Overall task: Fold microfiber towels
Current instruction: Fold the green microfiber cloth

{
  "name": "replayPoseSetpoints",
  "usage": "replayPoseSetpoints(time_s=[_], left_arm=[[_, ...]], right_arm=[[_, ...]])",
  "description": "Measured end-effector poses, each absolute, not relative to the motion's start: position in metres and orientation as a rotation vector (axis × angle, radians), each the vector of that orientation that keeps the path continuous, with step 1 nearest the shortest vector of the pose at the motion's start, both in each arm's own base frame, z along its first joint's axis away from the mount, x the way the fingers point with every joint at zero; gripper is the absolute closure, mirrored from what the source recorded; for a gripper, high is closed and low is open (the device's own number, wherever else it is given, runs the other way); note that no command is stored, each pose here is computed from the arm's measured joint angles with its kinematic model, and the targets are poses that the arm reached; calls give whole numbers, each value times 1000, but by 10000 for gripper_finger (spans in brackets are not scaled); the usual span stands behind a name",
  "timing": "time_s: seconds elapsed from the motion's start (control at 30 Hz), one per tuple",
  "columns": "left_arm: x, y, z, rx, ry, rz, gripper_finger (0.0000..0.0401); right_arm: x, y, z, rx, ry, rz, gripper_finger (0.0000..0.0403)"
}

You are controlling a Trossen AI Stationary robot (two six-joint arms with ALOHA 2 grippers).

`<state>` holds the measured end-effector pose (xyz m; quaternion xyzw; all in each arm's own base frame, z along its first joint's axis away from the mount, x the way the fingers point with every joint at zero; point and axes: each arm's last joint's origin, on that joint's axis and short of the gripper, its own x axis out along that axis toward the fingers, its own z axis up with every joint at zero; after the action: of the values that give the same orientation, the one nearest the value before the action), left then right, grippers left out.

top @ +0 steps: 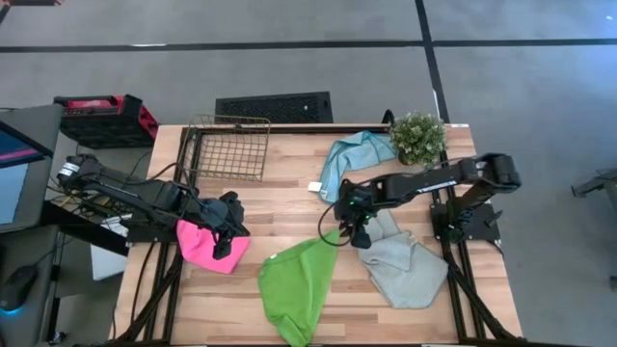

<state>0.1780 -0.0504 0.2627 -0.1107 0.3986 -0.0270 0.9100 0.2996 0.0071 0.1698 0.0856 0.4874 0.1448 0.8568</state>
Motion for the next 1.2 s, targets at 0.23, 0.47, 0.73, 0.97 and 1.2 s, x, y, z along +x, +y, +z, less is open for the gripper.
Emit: replayPoseSetpoints(time_s=[0.23,0.47,0.73,0.97,1.2], left_arm=[[178,-50,263,-225,821,-48,401],[178,-50,263,-241,821,-41,401],[178,-50,263,-266,821,-31,401],[178,-50,263,-266,820,-31,401],[178,-50,263,-266,820,-32,401]], right_arm=[[300,4,166,102,1024,328,274],[302,-5,161,36,1023,327,274],[311,-9,139,5,1027,376,274],[311,-11,136,-57,1062,283,274],[310,-13,136,-24,1061,311,274]])
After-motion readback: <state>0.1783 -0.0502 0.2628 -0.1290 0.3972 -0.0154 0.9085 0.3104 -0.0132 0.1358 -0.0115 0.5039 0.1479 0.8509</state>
